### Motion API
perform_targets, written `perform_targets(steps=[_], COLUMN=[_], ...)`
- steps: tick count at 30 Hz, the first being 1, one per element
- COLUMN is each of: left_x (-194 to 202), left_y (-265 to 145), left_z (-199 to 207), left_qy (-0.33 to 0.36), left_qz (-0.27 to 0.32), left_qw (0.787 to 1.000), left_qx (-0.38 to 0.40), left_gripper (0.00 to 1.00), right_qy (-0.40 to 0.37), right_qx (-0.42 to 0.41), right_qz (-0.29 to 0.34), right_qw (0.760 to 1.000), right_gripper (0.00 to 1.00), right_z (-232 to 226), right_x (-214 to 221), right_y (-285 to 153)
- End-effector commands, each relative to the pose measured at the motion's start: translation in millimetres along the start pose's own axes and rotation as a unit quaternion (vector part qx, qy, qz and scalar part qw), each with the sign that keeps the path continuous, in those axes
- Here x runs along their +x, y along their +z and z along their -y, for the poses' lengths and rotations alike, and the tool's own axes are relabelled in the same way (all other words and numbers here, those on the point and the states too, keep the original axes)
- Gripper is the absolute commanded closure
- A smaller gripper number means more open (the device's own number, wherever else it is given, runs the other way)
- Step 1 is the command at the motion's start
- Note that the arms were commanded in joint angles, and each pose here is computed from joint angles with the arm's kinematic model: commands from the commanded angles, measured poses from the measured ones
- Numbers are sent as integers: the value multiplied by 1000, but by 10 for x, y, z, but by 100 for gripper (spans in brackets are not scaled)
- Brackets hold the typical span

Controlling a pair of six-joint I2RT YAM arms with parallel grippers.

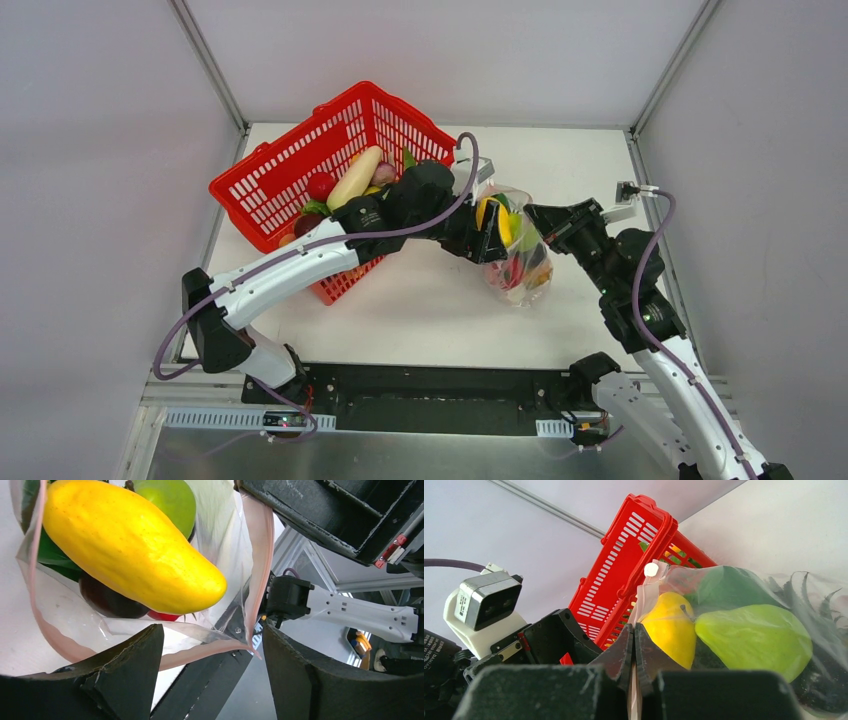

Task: Place the food in the zip-top bag and seal the zipper
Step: Place the fake fruit in the zipper food storage bag.

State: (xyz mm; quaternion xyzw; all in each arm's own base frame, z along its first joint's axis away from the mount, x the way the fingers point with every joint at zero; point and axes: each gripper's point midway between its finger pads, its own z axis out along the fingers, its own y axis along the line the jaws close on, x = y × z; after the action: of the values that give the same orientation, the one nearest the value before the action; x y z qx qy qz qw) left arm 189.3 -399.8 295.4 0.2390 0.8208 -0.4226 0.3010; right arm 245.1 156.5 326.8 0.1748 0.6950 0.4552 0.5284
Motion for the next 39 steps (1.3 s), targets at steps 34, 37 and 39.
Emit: perform_targets(steps=[34,37,39], left_x=[-2,-96,-220], left_y=[612,473,301], left_z=[80,51,52], left_qy=[23,33,46], left_qz=[-38,-14,13], left_qw=[998,999,999], left_qx=[49,28,12], left_gripper=[82,79,72], right_qy=[-7,-9,-9], right_qx=[-40,-36,-32], right_qz=[29,35,37], right_qw=[999,999,999], right_gripper=[100,100,100], right_z=[-266,-249,-227], right_x=[-187,-206,-209], right_y=[-31,-37,-36])
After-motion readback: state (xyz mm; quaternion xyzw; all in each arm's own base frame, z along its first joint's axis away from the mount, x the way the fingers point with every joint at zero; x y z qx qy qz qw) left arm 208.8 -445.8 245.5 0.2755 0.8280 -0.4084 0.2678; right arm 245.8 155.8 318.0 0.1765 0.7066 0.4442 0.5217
